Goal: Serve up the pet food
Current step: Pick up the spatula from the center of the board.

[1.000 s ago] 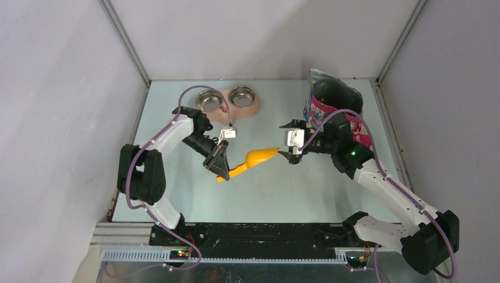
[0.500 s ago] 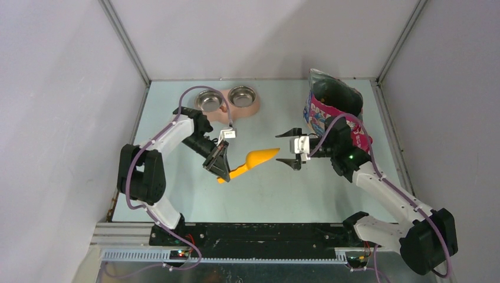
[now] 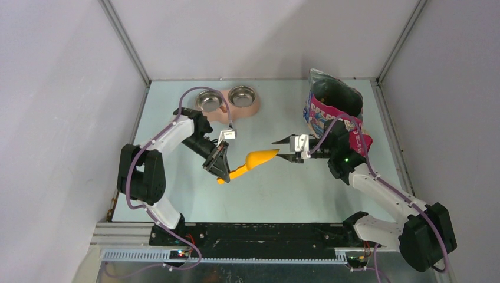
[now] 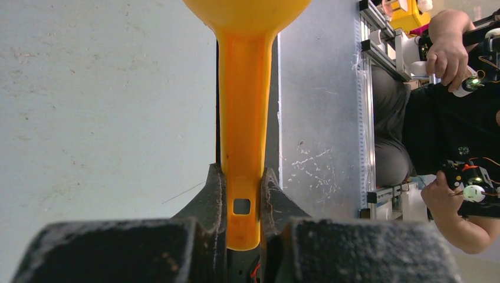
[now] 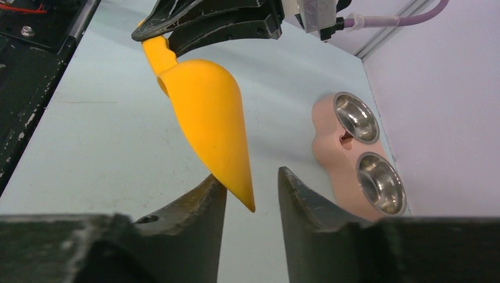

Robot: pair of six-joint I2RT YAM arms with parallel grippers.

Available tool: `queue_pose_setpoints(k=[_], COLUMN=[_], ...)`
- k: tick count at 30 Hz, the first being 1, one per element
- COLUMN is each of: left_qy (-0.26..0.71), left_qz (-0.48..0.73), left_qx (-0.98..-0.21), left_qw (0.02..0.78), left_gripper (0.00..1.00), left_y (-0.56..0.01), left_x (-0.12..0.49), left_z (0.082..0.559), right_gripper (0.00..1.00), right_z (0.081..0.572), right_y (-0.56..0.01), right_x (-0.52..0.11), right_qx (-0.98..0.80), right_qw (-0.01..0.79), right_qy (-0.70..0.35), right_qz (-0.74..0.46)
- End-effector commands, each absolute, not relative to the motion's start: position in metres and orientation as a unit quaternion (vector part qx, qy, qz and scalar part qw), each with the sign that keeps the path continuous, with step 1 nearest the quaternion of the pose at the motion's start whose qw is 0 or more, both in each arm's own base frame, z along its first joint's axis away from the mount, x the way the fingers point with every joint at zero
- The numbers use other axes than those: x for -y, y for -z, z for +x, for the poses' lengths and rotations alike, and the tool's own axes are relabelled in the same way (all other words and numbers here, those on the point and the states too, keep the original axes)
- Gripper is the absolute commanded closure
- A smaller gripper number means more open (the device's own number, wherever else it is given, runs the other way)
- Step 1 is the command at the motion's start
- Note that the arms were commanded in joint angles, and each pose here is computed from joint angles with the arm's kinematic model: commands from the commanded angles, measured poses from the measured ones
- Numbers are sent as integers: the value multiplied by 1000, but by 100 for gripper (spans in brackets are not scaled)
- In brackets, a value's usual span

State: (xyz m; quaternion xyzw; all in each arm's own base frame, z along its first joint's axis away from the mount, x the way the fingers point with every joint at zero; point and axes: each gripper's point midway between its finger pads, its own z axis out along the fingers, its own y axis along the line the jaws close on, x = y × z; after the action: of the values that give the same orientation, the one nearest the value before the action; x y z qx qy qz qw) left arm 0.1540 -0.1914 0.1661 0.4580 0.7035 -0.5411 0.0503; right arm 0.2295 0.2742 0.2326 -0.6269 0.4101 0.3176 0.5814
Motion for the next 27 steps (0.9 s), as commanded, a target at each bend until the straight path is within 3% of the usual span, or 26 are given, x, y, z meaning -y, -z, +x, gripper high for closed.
queue_pose_setpoints(k=[1,8,10,12,13,18,21,22,24,27], left_qy=[559,559,559,559,558,556,552,551,545,533], left_qz=[456,459,459,460,460,463,465,464,458,427], left_qx=[-690,-687,-687,-686,-686,-685,-686,-686,-691,-707], left_qw=[64,71,72,73,75,81,95,101,129,187], left_gripper=[100,100,100,96,92,34,19,8,1,0], left_y=[-181,-185,-185,-186,-186,-189,-194,-196,-205,-221], left_x=[195,195,195,195,195,195,193,193,187,170], left_z=[146,145,145,145,145,147,150,152,160,181], right_gripper=[65,75,80,90,97,100,100,100,100,100], right_z=[234,234,233,231,231,226,227,228,232,239], right_y=[-247,-246,-249,-252,-253,-263,-269,-269,-270,-271], right_x=[-279,-279,-279,-278,-278,-275,-274,-274,-274,-273], right_qx=[-393,-400,-401,-401,-402,-406,-413,-422,-442,-469], right_qw=[605,601,601,601,600,599,600,597,590,582], right_qy=[-311,-319,-325,-332,-335,-360,-367,-371,-373,-377], right_qz=[-619,-614,-610,-606,-605,-589,-578,-573,-563,-546])
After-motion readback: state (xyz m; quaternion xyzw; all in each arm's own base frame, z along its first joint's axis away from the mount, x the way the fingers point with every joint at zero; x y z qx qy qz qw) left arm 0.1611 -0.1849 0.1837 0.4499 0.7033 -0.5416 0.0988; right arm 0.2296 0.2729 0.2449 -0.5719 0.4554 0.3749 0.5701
